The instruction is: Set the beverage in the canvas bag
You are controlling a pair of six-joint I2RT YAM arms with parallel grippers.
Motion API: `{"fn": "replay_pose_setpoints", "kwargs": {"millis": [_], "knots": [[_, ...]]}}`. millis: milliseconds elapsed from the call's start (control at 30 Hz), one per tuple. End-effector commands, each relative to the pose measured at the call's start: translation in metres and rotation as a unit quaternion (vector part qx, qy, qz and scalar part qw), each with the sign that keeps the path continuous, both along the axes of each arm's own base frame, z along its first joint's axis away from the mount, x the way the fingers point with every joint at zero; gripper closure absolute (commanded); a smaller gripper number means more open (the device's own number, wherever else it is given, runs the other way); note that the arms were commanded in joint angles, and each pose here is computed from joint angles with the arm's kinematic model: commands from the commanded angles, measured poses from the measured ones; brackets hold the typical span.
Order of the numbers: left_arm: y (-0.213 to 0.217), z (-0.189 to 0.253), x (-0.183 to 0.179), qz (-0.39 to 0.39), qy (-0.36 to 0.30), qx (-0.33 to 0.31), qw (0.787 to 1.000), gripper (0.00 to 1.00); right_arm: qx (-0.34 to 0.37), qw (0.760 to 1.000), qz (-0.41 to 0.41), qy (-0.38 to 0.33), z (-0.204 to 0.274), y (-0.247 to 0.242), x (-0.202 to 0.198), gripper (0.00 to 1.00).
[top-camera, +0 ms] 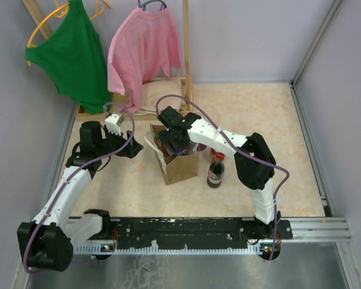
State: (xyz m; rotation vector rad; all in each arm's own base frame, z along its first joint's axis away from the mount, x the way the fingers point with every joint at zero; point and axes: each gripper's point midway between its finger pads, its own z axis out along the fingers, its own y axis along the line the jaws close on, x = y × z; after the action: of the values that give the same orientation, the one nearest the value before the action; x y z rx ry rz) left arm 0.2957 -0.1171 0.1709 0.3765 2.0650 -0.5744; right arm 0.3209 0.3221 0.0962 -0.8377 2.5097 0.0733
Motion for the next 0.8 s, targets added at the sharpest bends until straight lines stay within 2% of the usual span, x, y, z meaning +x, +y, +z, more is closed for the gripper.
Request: {"fn": "replay_pose_setpoints", "kwargs": {"millis": [0,233,633,767], "knots": [[0.001,0.012,0.007,-0.002,-0.021,-0.001,1.0,0.12,0.01,0.999,-0.008,-0.037,0.022,-0.003,0.011,0.16],[0.0,0.011,0.008,-0.003,-0.018,-0.002,1.0,0.12,0.038,0.998,-0.006,-0.051,0.041,0.003,0.012,0.18],[-0.002,0.011,0.011,-0.005,-0.017,-0.005,1.0,0.12,0.117,0.985,-0.006,-0.124,0.104,0.012,0.02,0.19],[-0.002,0.012,0.012,-0.006,-0.018,-0.005,1.0,0.12,0.162,0.975,0.007,-0.148,0.128,0.019,0.019,0.19]]}}
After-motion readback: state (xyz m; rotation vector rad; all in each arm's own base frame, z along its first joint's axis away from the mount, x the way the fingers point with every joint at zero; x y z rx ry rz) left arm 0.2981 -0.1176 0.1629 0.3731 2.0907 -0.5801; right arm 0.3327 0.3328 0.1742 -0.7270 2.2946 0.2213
